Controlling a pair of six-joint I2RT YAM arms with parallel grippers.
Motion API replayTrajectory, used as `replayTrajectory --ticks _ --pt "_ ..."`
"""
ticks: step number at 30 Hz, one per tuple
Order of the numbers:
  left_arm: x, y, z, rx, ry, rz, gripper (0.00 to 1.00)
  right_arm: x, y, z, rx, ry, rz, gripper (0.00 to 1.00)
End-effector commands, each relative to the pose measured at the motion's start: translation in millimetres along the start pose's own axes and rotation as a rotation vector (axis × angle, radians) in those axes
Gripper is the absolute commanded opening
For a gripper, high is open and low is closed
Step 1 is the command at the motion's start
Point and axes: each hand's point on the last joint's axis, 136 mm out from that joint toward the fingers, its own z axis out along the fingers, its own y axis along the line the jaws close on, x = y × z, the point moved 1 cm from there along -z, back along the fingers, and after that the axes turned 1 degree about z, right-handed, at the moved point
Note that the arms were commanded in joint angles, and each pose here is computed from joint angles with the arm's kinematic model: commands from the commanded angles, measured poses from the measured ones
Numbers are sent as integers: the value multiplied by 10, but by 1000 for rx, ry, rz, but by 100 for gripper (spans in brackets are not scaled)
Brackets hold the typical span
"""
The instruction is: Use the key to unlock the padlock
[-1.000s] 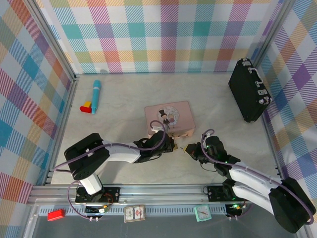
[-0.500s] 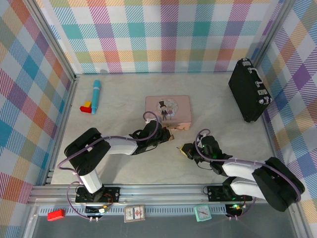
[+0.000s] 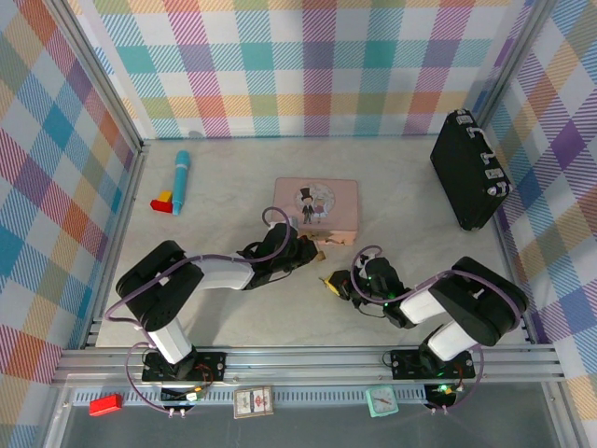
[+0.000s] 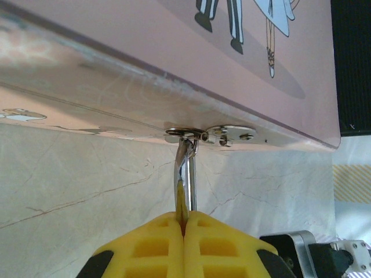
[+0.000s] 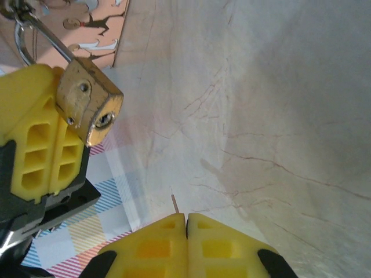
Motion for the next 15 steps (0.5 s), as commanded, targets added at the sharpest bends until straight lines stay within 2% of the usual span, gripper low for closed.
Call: replayTrajectory --ticks 1,15 --pt "-196 -295 -164 84 -51 3 0 -19 144 -11 -71 -22 5 0" --pt "-228 -437 -207 137 -38 -59 0 -82 192 -74 -110 -70 51 0"
